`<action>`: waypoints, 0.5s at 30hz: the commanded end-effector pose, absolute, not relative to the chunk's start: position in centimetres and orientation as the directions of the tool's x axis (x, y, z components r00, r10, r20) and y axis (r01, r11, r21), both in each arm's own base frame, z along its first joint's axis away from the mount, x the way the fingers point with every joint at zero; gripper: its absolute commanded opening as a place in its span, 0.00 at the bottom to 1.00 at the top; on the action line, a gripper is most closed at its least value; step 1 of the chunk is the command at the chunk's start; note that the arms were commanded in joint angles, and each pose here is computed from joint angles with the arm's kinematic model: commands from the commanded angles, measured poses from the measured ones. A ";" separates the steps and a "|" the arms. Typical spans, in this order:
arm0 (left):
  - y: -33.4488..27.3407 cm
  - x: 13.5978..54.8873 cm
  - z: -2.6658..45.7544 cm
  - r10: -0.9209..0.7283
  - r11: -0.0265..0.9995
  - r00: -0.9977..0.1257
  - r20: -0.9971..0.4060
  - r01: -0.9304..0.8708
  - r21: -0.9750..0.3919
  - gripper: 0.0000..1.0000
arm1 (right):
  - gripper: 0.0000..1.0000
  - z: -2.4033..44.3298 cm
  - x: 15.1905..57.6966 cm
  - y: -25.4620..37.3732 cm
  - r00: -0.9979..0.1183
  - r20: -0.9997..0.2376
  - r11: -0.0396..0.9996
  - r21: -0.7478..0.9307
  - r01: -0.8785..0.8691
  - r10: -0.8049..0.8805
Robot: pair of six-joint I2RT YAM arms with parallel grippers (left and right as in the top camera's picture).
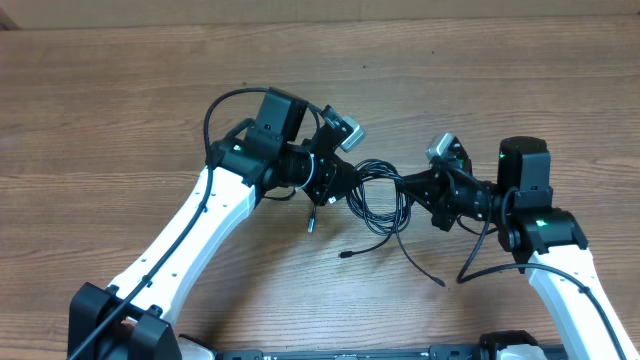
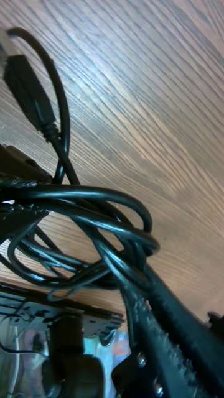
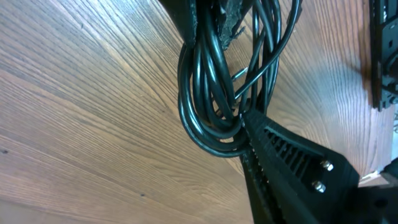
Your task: Untangle cables
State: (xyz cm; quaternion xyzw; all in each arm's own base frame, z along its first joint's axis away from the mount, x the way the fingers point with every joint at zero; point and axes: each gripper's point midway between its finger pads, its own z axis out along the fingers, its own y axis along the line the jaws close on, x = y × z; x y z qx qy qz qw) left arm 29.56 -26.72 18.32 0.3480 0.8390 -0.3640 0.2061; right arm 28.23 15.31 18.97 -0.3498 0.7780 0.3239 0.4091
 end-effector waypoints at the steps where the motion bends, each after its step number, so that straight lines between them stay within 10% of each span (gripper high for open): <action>1: -25.2 31.7 18.6 0.324 0.669 -0.766 -0.555 0.601 -0.438 0.04 | 0.04 19.6 29.5 14.6 -0.487 -0.845 0.627 0.260 -0.735 -0.221; 15: -20.4 34.4 16.4 -0.060 0.917 -0.909 -0.412 0.113 -0.383 0.04 | 0.04 18.4 32.4 11.2 -0.675 -0.737 0.835 0.389 -0.389 0.029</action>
